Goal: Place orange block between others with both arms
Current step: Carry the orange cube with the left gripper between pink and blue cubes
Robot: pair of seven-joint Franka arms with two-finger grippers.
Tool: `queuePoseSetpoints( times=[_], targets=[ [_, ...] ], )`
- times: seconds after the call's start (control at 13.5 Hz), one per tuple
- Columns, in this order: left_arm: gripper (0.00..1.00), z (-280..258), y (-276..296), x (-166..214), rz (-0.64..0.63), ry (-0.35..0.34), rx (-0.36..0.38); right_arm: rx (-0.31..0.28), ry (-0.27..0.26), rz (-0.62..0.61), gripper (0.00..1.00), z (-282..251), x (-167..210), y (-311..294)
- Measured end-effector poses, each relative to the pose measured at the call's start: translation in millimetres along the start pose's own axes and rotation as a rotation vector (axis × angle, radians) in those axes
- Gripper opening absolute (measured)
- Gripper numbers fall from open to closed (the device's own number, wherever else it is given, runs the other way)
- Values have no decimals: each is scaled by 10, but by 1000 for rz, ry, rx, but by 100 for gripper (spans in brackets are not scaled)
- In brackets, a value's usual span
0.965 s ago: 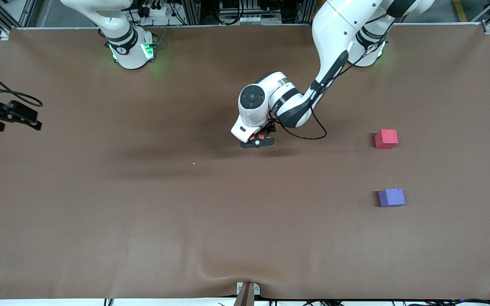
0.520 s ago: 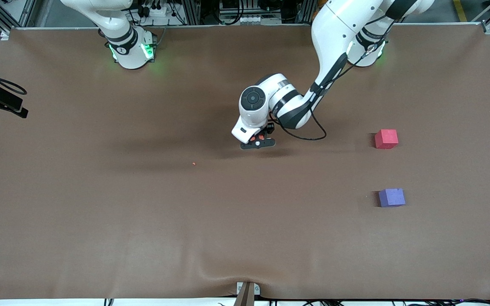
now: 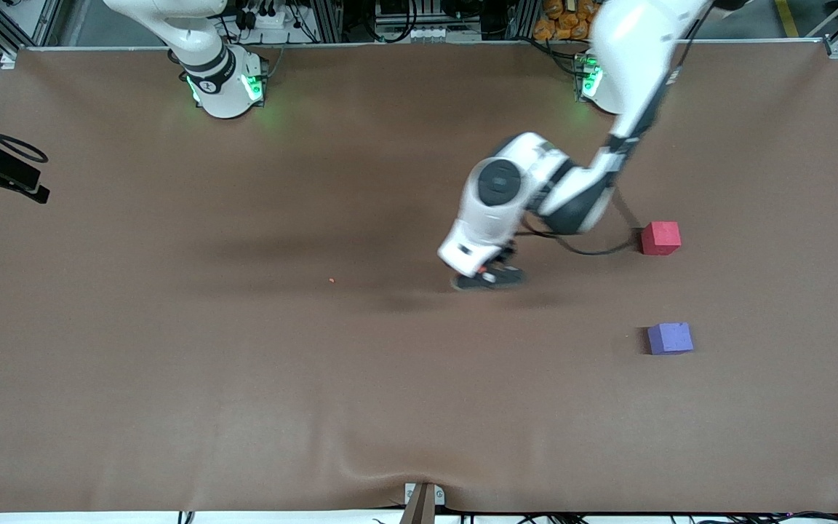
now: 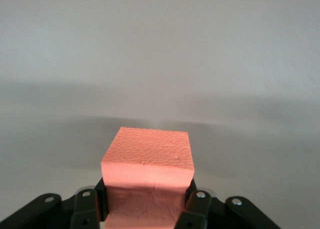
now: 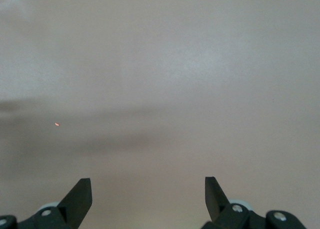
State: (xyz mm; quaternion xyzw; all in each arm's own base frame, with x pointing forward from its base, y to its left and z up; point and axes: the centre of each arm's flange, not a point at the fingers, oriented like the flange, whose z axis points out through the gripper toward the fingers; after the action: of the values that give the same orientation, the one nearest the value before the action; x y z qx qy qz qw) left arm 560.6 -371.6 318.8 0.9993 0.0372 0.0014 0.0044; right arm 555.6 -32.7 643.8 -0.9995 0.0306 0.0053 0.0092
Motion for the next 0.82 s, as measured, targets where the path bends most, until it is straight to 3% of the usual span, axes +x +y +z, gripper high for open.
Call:
queuePoseSetpoints(
  times=[0.37, 0.59, 0.82],
  targets=[
    [53, -253, -1852, 719, 104, -68, 64, 0, -1, 4, 100, -1, -1, 1],
    [53, -20, -2921, 737, 149, -126, 66, 0, 11, 11, 100, -54, -2, 18],
    [53, 311, -3582, 657, 165, -101, 39, 0, 15, 12, 100, -85, -4, 21]
  ],
)
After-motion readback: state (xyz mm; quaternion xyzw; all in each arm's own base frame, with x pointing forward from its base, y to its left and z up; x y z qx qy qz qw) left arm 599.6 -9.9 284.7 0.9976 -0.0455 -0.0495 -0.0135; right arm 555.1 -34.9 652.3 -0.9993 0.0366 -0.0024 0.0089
